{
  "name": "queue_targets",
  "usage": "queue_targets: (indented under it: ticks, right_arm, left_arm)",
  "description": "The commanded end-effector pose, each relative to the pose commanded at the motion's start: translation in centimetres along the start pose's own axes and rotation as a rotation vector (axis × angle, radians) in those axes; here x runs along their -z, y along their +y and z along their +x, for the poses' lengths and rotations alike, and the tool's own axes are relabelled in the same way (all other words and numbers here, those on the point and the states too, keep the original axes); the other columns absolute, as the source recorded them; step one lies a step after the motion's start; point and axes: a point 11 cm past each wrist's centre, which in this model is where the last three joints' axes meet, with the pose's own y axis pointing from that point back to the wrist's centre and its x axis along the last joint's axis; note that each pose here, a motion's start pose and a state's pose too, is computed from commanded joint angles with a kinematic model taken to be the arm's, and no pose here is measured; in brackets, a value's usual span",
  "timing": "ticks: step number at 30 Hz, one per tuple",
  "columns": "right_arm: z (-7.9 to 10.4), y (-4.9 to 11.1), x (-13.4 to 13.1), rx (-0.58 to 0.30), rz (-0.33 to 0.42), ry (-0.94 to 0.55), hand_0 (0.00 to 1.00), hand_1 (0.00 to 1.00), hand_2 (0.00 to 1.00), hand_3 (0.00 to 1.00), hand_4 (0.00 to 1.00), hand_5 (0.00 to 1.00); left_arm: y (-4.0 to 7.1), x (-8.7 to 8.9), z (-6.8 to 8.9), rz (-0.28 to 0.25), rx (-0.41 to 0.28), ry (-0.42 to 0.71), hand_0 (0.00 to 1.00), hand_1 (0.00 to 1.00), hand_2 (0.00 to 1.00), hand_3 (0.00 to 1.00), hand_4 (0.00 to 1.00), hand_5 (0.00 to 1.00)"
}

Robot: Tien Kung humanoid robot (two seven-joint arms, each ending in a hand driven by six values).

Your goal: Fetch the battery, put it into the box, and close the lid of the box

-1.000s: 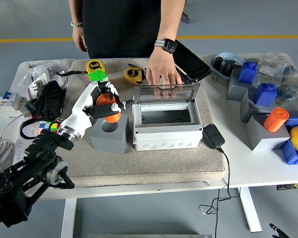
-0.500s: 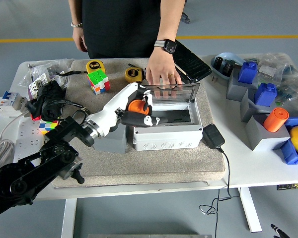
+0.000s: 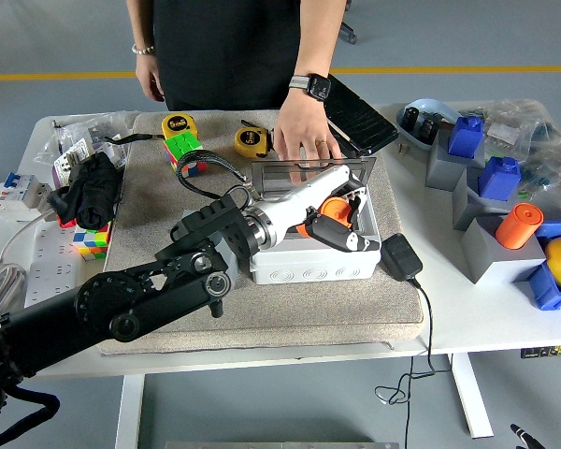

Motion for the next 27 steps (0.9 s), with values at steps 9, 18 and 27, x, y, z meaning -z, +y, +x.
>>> queue_targets:
  ticks: [9,18,27]
  right_arm:
    - [0.1,0.0,0.2,-0.002,0.006,0.001,0.582,0.638,0.652,0.579,0.945,0.494]
    - [0.2,0.0,0.2,-0.005,0.006,0.005,0.582,0.638,0.651,0.579,0.945,0.493]
    - [0.2,0.0,0.1,-0.007,0.005,0.010,0.582,0.638,0.651,0.579,0.945,0.493]
  left_arm:
    - [-1.9,-0.1,0.4,0.037,-0.007,-0.072,0.036,0.088,0.188,0.140,0.865,0.002]
    - [-2.1,1.0,0.5,0.077,0.001,-0.075,0.079,0.162,0.291,0.331,0.998,0.160]
    - [-2.2,1.6,0.3,0.098,0.008,-0.072,0.121,0.223,0.332,0.383,0.998,0.206]
